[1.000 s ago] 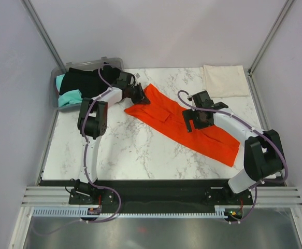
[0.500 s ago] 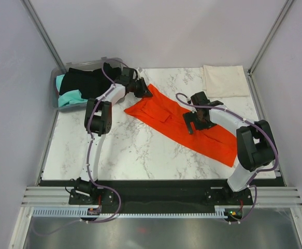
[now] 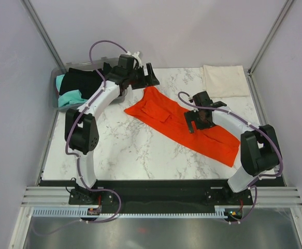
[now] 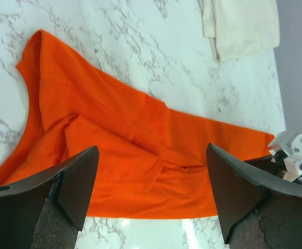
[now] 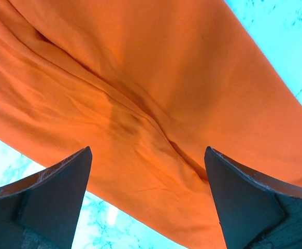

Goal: Fold and stack the t-shirts
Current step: Fold the tshirt

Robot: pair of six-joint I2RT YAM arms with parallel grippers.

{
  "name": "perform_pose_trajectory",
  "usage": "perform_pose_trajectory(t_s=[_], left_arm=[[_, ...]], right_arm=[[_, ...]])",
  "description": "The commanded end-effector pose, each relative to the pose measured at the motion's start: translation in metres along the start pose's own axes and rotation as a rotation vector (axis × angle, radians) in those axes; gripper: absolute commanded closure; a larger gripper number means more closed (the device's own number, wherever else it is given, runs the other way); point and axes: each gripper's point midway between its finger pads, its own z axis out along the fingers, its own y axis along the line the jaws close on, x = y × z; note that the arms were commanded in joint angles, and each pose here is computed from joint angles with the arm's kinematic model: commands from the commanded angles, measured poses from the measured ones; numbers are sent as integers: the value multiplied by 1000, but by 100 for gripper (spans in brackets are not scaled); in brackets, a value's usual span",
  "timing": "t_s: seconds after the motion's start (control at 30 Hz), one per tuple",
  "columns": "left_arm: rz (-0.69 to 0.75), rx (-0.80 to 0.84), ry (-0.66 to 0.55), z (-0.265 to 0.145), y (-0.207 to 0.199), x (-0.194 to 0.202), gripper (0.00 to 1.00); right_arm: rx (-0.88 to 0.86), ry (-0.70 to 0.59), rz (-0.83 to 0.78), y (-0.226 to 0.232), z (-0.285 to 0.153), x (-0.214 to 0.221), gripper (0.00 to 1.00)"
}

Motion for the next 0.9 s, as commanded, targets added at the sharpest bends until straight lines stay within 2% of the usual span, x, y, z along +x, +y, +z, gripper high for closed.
perform_pose_trajectory(t_s=[0.0, 0.13, 0.23, 0.37, 0.63, 0.87], left_arm=[[2, -193, 46, 0, 18, 43, 9], [-102, -281, 92, 8, 12, 87, 14], [-87, -292, 112, 24, 3, 103, 14], [-117, -338, 184, 62, 24, 134, 14], [-154, -379, 222, 102, 60, 136, 12], [-82, -325, 215, 126, 77, 106, 12]], right_arm=[[-7, -24, 40, 0, -5, 0, 2], [-3, -16, 15, -1, -2, 1, 2], [0, -22, -2, -2, 0, -2, 2], [-1, -14, -27, -1, 8, -3, 2], [-3, 30, -26, 2, 30, -3, 2], [-36, 53, 48, 14, 49, 3, 2]])
